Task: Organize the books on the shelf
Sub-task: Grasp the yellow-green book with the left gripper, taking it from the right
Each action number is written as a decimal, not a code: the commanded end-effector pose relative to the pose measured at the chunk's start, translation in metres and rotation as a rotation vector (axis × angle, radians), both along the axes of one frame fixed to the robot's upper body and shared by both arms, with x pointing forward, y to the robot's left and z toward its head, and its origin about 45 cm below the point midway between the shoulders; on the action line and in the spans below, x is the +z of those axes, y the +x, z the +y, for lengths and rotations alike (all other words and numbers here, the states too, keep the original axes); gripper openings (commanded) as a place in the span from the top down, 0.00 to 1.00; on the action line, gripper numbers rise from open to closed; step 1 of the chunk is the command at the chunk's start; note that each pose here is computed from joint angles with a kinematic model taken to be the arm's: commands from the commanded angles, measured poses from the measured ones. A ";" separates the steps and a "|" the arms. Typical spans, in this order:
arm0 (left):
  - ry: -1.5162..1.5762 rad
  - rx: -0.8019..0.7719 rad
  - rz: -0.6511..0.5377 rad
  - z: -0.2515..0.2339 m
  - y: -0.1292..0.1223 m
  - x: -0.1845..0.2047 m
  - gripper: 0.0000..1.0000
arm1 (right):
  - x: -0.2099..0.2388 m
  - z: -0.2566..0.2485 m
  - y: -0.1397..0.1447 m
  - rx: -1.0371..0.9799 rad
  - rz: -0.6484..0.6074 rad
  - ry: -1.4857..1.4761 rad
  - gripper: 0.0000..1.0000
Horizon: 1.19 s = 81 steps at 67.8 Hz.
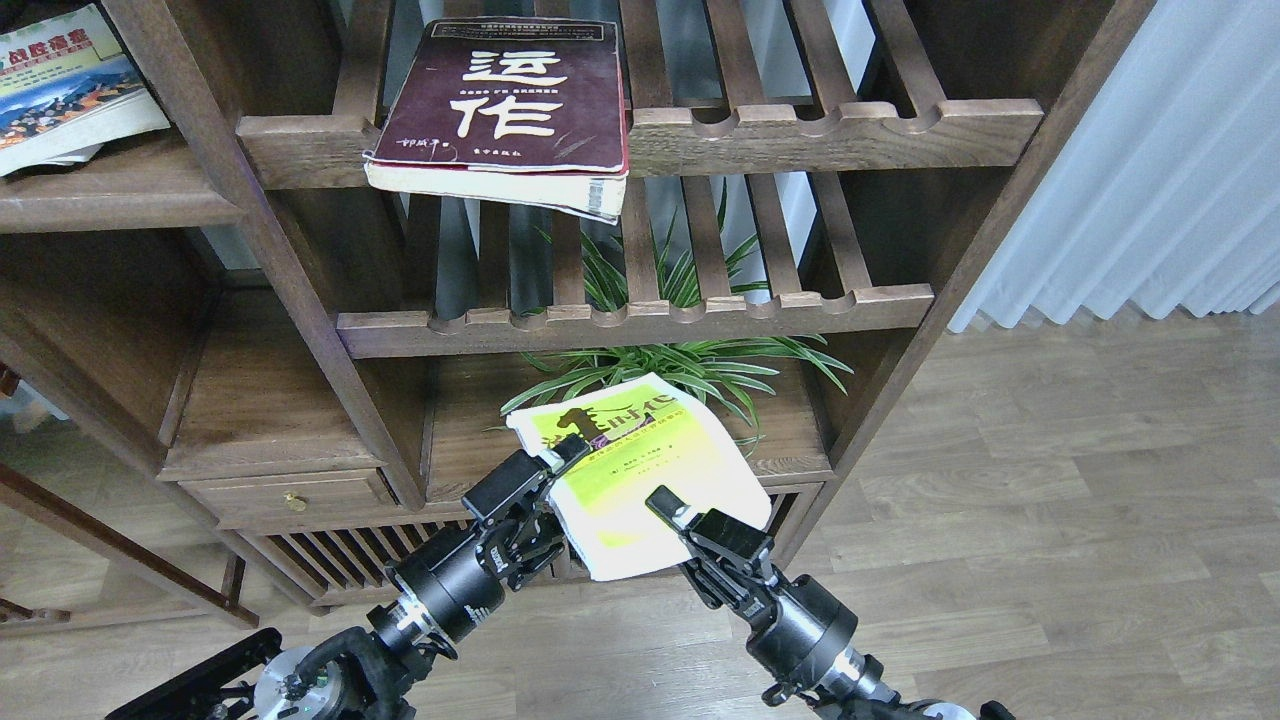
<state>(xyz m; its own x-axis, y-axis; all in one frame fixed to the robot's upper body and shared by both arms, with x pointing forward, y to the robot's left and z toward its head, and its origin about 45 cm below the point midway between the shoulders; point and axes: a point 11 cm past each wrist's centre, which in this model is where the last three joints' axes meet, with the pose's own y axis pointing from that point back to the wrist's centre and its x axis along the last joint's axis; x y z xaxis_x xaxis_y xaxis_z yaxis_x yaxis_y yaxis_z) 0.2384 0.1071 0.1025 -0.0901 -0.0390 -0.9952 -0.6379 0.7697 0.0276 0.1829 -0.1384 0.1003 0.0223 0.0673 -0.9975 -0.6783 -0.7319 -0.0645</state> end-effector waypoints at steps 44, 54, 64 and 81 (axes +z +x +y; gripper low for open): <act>-0.116 0.064 -0.019 -0.028 0.036 0.025 1.00 | 0.004 0.007 -0.002 0.031 -0.024 -0.013 0.98; -0.110 0.053 -0.025 -0.025 0.036 0.025 1.00 | 0.003 0.006 0.000 0.032 -0.026 -0.018 0.92; -0.080 0.059 -0.030 -0.010 0.036 0.022 1.00 | -0.007 0.006 0.007 0.064 -0.039 -0.089 0.30; 0.008 0.047 -0.042 0.027 0.035 0.015 1.00 | -0.025 -0.003 0.010 0.070 -0.014 -0.161 0.00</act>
